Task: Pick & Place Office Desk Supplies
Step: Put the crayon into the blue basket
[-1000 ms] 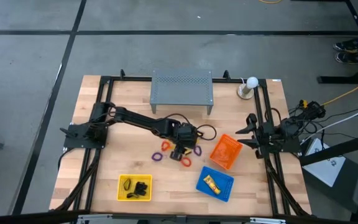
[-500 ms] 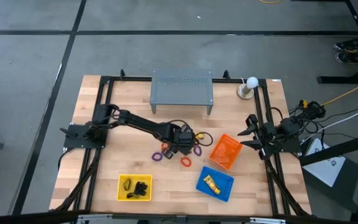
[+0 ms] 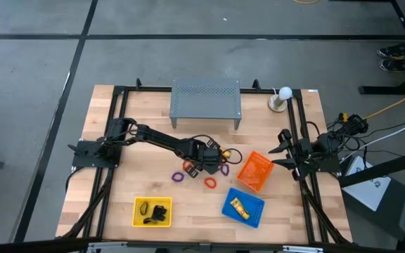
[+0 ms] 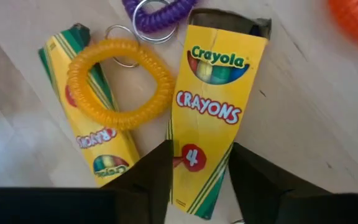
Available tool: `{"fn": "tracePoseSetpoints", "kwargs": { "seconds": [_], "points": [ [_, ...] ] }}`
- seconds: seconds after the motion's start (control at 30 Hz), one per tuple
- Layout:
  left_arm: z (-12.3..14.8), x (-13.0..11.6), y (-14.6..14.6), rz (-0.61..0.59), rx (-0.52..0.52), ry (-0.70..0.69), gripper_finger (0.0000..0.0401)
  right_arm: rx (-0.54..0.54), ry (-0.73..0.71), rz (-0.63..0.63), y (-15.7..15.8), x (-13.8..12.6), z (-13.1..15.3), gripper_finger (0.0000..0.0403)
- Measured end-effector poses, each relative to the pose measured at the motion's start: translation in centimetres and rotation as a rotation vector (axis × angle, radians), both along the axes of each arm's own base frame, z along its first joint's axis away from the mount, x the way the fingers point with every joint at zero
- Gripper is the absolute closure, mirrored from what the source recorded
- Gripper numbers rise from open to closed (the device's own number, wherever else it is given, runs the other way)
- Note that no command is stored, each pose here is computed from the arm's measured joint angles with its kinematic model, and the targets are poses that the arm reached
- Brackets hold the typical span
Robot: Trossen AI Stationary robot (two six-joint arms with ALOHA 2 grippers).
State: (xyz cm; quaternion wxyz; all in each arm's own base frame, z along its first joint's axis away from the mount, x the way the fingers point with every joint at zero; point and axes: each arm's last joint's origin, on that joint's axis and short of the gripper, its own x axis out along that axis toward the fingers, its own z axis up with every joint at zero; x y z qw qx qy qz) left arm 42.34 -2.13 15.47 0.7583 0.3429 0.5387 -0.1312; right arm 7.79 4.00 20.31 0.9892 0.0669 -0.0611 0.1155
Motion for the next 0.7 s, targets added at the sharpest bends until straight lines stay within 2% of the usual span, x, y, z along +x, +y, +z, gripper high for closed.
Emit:
{"fn": "tracePoseSetpoints", "kwargs": {
  "seconds": [0.23,0.33,0.7],
  "points": [
    [0.1,0.0,0.0,0.059,-0.021,-0.014,0.035,-0.001,0.002,0.0,0.0,0.0,0.0,0.0238],
    [0.6,-0.3,0.0,0.077,-0.029,-0.015,0.0375,0.0,0.002,0.0,0.0,0.0,0.0,0.0238],
    [4.2,-1.8,-1.8,0.129,-0.156,-0.049,0.0382,0.011,0.004,0.001,0.0,0.0,0.0,0.0238]
  ]
}}
